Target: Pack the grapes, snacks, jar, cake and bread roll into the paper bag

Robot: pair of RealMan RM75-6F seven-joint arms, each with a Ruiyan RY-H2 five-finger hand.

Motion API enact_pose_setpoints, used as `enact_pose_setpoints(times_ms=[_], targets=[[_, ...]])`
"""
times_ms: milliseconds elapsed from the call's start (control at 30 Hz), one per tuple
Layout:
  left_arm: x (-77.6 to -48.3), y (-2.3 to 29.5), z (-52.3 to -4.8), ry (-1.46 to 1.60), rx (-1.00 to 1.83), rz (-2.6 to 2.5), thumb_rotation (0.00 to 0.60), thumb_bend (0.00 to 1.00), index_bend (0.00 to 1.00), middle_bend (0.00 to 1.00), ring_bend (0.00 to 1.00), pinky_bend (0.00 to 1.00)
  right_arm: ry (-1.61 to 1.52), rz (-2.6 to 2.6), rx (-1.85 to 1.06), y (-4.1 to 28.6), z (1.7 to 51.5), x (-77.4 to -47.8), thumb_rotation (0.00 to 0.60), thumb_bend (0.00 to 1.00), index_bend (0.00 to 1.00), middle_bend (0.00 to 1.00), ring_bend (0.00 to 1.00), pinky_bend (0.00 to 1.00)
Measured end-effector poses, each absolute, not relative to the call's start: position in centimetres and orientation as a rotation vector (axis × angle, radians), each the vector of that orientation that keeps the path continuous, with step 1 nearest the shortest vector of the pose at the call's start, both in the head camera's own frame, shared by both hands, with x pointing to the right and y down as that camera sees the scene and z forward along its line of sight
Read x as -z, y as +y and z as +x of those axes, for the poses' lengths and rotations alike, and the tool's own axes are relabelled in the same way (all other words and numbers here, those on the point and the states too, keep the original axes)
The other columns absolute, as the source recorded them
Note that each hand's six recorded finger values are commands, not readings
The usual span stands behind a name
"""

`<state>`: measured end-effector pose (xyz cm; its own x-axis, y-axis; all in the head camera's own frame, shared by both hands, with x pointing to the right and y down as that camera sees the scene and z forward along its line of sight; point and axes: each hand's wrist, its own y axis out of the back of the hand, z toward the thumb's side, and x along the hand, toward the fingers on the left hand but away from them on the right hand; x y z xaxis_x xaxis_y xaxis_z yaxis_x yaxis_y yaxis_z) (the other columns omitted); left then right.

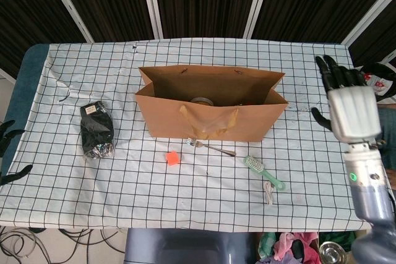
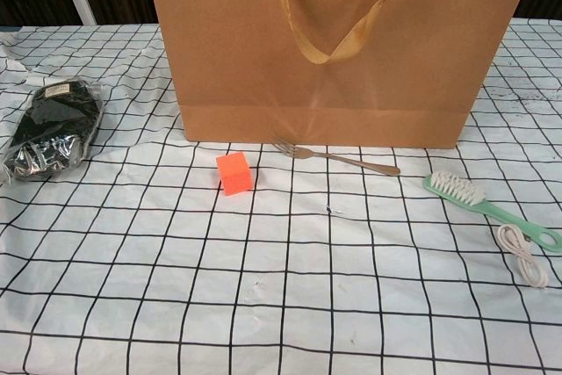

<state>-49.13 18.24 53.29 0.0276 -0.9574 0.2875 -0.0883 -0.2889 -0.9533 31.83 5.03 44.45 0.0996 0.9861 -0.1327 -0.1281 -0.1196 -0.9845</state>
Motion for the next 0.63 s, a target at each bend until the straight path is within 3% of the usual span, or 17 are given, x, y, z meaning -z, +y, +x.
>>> enact_pose_setpoints(times_ms=[233, 433, 633], targets=[[-53.0, 19.2, -48.7, 1.132, 1.359, -1.543, 0.6, 0.09, 0.15, 0.1, 0.0, 0.0, -0.959, -1.235, -1.532, 15.0, 41.7, -47.1, 0.6, 0.16, 0.03, 0.1, 0.2, 0.23], [-53.1, 19.7, -48.8, 1.128, 1.379, -1.569, 0.6, 0.09, 0.14, 0.07, 0.0, 0.0, -0.931, -1.234, -1.596, 19.7, 44.3, -50.8, 0.6, 0.18, 0.03, 0.1, 0.2, 0.23], [-53.6, 20.1, -48.7, 1.102, 1.407, -1.61, 0.6, 0.09, 0.1, 0.06, 0.0, 0.0, -0.956, -1.235, -1.575, 22.2, 44.0, -53.3, 0.6, 0.18, 0.03, 0.11, 0.2, 0.23]])
